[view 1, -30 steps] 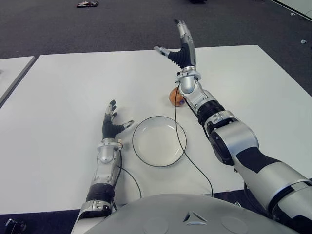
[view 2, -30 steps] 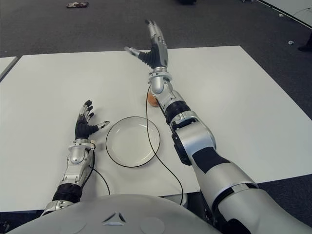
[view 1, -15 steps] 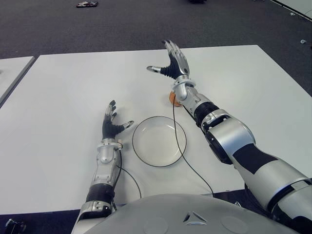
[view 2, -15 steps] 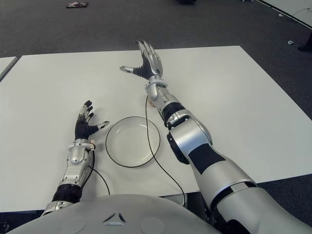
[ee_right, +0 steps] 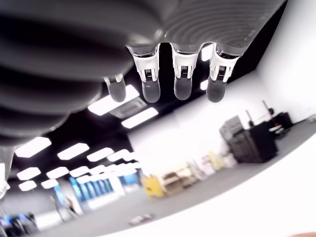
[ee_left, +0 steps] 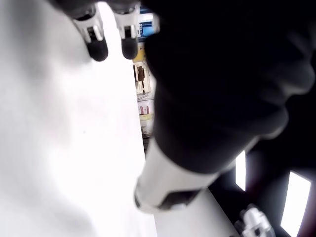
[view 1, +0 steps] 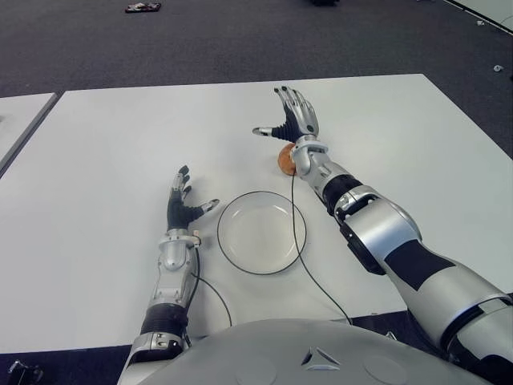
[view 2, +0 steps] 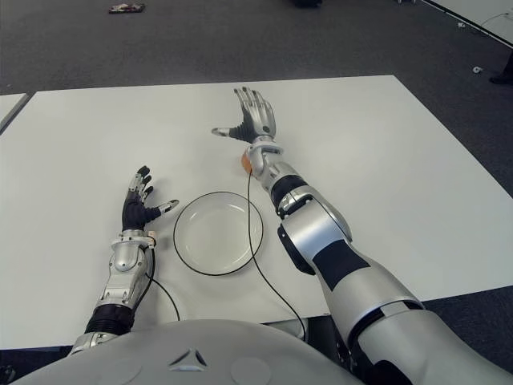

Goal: Put the apples into the plate.

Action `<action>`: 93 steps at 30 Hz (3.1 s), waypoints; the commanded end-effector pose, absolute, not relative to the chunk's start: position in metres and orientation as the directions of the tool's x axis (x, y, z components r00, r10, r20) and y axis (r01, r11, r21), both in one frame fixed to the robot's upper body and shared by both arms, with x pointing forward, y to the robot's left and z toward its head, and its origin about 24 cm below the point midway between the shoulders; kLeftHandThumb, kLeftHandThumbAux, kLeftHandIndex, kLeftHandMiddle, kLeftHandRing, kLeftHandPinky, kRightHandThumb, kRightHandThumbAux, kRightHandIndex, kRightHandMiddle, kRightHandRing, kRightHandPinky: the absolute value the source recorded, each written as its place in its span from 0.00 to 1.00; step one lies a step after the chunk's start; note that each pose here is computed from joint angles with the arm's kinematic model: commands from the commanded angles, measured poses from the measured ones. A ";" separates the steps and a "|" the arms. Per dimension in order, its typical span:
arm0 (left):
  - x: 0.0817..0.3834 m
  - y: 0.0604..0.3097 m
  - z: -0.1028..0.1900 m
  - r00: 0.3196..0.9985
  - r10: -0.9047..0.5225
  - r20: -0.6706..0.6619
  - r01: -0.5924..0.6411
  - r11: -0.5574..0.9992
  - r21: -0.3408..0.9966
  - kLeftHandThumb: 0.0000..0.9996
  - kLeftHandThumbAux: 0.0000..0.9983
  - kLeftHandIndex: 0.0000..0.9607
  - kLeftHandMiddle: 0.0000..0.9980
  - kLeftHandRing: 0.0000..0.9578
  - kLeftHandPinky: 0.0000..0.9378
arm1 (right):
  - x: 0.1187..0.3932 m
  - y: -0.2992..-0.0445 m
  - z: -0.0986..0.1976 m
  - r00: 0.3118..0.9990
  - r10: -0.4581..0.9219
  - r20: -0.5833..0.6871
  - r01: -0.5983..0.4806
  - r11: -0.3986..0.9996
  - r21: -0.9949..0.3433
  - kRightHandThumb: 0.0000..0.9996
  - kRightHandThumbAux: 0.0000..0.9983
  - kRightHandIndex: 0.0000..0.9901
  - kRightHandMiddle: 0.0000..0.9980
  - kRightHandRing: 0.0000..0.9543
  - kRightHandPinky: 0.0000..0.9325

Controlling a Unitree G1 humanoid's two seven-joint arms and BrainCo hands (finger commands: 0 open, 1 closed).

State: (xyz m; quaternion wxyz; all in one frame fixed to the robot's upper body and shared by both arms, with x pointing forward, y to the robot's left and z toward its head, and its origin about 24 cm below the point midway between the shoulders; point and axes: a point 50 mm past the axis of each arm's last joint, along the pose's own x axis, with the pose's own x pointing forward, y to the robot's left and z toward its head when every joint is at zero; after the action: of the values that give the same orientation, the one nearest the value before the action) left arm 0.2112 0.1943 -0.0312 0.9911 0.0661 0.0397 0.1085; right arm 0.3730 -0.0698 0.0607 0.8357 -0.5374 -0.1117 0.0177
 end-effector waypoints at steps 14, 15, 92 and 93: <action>0.200 0.203 -0.041 0.967 0.228 -0.116 -0.206 0.963 0.171 0.00 0.48 0.00 0.00 0.00 0.00 | 0.366 -0.096 0.036 0.993 0.095 0.073 0.041 0.300 -0.953 0.00 0.47 0.00 0.02 0.00 0.00; 0.200 0.204 -0.042 0.967 0.228 -0.118 -0.206 0.963 0.173 0.00 0.48 0.00 0.00 0.00 0.00 | 0.365 -0.097 0.035 0.993 0.091 0.070 0.040 0.297 -0.954 0.00 0.47 0.00 0.02 0.00 0.00; 0.203 0.199 -0.043 0.967 0.229 -0.108 -0.209 0.963 0.169 0.00 0.49 0.00 0.00 0.00 0.00 | 0.330 -0.073 -0.015 0.955 0.251 -0.159 -0.195 0.128 -0.972 0.00 0.53 0.00 0.01 0.00 0.00; 0.203 0.199 -0.043 0.967 0.229 -0.109 -0.209 0.963 0.168 0.00 0.49 0.00 0.00 0.00 0.00 | 0.330 -0.073 -0.015 0.955 0.251 -0.161 -0.197 0.127 -0.972 0.00 0.52 0.00 0.01 0.00 0.00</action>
State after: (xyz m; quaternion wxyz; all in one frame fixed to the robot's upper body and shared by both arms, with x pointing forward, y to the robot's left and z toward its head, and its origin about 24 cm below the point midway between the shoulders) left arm 0.2099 0.2014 -0.0319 0.9903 0.0805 0.0290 0.1091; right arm 0.3403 -0.0736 -0.0004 0.7584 -0.6385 -0.0438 0.1232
